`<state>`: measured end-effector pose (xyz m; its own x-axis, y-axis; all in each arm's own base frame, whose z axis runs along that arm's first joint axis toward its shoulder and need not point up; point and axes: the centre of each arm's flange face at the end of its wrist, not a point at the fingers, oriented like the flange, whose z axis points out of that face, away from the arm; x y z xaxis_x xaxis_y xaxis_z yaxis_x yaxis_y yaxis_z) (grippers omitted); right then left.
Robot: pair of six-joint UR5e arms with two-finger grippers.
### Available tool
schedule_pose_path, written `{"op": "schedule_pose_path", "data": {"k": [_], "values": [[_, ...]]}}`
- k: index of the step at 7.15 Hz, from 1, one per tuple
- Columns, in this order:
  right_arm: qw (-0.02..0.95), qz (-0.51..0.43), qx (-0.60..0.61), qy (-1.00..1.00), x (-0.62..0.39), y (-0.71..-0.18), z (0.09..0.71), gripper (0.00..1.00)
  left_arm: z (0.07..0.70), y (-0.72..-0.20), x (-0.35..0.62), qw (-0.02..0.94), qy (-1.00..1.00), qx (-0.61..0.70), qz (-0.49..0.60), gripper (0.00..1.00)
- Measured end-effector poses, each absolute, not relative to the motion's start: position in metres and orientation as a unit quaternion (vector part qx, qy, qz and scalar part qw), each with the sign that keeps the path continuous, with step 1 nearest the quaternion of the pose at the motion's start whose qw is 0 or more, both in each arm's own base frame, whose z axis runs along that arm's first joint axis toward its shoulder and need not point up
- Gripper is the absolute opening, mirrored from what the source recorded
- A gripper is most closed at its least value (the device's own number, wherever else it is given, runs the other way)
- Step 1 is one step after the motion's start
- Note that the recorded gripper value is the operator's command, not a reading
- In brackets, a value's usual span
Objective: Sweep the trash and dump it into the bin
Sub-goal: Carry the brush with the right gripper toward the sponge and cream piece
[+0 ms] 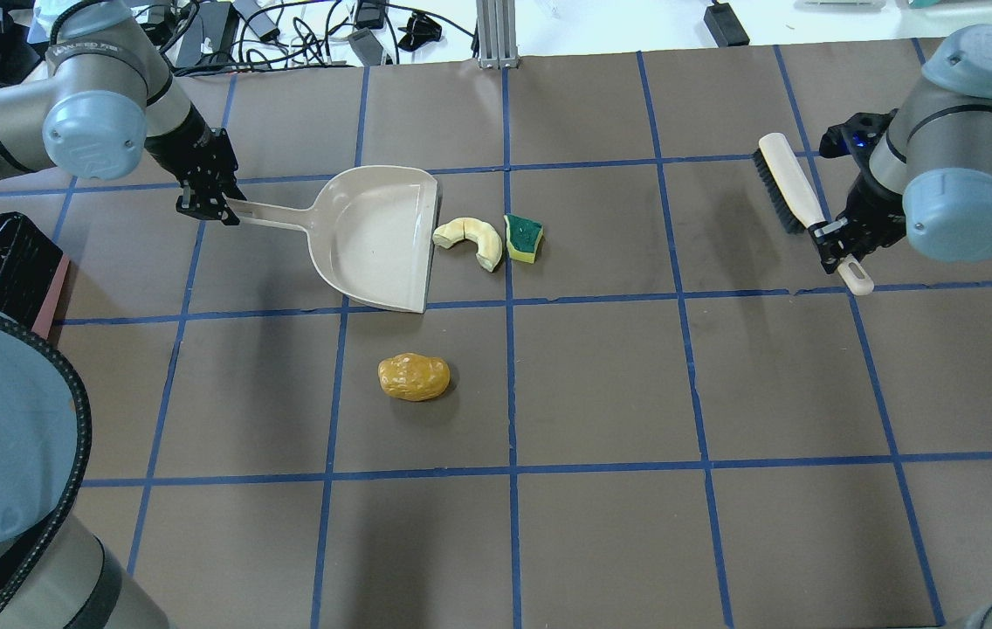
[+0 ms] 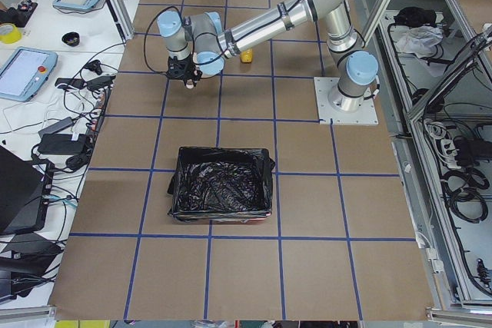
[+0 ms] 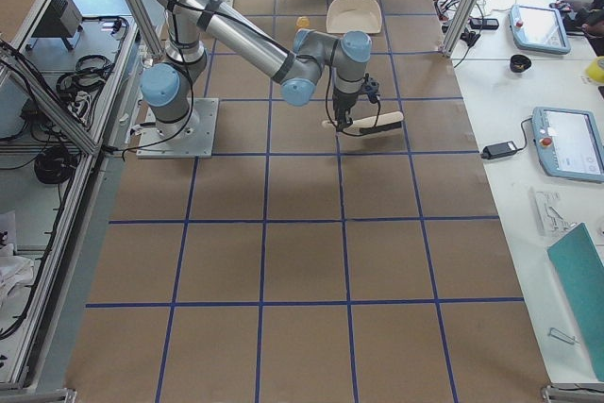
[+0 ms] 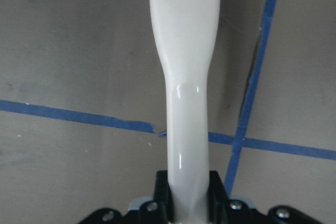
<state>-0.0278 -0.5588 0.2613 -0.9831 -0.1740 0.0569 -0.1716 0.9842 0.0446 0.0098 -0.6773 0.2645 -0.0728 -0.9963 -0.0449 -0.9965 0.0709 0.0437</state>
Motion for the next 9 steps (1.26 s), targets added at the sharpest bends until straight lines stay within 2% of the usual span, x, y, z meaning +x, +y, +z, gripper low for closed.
{"op": "schedule_pose_path", "data": {"k": [1, 2, 3, 6, 7, 8, 9], "values": [[0.032, -0.015, 0.08, -0.996, 0.005, -0.559, 0.265, 0.0, 0.264, -0.677, 0.01, 0.001, 0.732, -0.681, 0.031, 0.32], [0.029, -0.012, 0.073, -0.997, 0.041, -0.556, 0.271, 0.0, 0.262, -0.677, 0.01, 0.001, 0.732, -0.681, 0.03, 0.35], [0.015, -0.015, 0.059, -0.998, 0.075, -0.55, 0.275, 0.0, 0.259, -0.677, 0.01, 0.0, 0.732, -0.681, 0.028, 0.47], [-0.035, -0.02, 0.011, -0.999, 0.164, -0.531, 0.283, 0.0, 0.254, -0.677, 0.009, -0.006, 0.732, -0.681, 0.021, 0.48], [-0.039, -0.019, 0.005, -0.999, 0.185, -0.526, 0.286, 0.0, 0.254, -0.677, 0.009, -0.006, 0.732, -0.681, 0.021, 0.34], [-0.044, -0.021, -0.004, -0.999, 0.2, -0.523, 0.287, 0.0, 0.253, -0.677, 0.009, -0.006, 0.732, -0.681, 0.021, 0.02], [-0.055, -0.024, -0.014, -0.998, 0.208, -0.521, 0.286, 0.0, 0.253, -0.677, 0.009, -0.006, 0.732, -0.681, 0.021, 0.0]]}}
